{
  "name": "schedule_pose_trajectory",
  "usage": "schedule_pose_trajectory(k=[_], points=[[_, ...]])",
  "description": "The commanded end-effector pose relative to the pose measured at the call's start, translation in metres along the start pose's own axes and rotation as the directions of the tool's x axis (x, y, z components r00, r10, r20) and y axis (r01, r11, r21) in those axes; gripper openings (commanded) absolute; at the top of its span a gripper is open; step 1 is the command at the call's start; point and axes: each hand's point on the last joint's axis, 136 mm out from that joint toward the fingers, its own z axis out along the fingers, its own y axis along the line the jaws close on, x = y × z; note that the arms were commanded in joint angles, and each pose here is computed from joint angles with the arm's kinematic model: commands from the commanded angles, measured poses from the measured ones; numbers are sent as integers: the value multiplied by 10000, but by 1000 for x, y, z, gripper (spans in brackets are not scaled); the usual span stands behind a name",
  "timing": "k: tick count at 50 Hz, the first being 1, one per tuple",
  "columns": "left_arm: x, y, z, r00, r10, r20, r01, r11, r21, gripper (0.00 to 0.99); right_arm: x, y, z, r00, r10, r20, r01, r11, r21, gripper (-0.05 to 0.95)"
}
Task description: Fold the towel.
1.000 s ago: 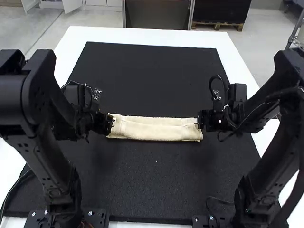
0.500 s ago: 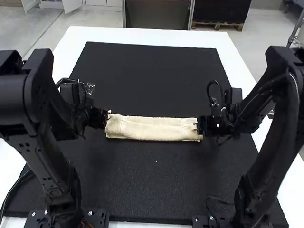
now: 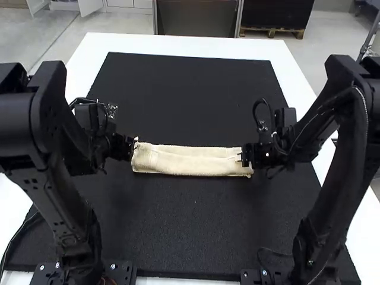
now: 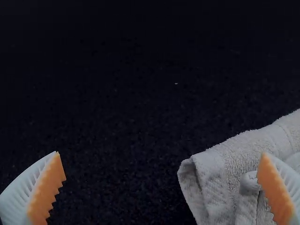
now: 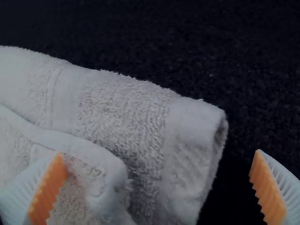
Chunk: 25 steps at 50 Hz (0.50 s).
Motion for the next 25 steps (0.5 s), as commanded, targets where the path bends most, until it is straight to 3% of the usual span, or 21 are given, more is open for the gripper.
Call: schedule_pose_trajectory(k=[1,8,15,20,25], points=[[-7,0,-3,9997,64,239,-65,10000,26,961,-7,12,5,9999,-73,74,75,9992,-394,905],[-5,-1,-3,9998,59,212,-60,10000,47,961,-7,17,7,10000,-83,24,84,9989,-462,895],[-4,-2,-3,9998,46,206,-48,10000,67,961,-7,15,7,10000,-57,47,59,9992,-399,790],[-4,-4,-3,9998,47,208,-50,9999,143,961,-7,14,6,10000,-37,90,41,9991,-412,502],[-3,-4,-3,9999,29,170,-32,9999,169,961,-10,14,6,9998,-69,192,76,9992,-393,79]])
